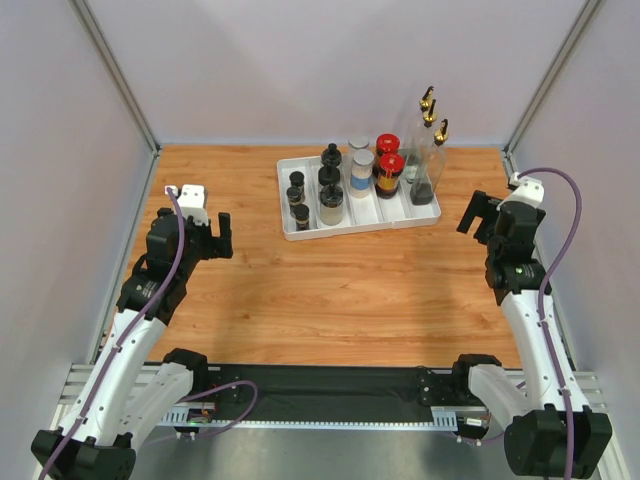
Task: Organize the condiment bottles
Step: Reset both arms
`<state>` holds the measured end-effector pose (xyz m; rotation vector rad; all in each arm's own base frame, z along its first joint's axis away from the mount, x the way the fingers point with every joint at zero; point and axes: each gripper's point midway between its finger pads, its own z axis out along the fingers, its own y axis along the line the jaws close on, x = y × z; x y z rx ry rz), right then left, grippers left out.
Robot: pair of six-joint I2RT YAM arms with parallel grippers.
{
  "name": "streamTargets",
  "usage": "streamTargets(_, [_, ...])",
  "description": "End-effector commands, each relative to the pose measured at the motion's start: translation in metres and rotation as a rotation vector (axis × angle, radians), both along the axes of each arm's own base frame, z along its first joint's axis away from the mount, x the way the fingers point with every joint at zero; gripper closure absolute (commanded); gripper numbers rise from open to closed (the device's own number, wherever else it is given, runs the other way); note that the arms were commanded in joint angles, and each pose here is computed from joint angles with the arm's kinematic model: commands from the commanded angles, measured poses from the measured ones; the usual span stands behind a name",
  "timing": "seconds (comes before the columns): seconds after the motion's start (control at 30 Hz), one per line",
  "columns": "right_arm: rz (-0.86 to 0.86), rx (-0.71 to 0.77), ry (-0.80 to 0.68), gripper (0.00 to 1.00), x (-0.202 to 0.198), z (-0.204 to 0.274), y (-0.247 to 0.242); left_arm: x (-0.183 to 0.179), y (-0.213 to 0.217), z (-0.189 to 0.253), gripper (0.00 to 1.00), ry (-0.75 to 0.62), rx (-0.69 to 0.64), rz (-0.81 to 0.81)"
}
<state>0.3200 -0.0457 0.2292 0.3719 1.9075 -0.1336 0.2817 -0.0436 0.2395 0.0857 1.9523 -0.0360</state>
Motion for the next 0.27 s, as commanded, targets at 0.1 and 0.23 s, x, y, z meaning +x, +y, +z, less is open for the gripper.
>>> streamTargets(0.1, [-0.037,-0.001,-0.052,0.0,0.0028,0.0192,-0.0063,0.0032,0.0011,0.0086,0.0,-0.041,-0.002,-0.001])
streamTargets(0.23, [-0.052,-0.008,-0.046,0.0,0.0025,0.0177,-0.0092,0.0037,0.0022,0.0087,0.0,-0.043,0.003,0.004])
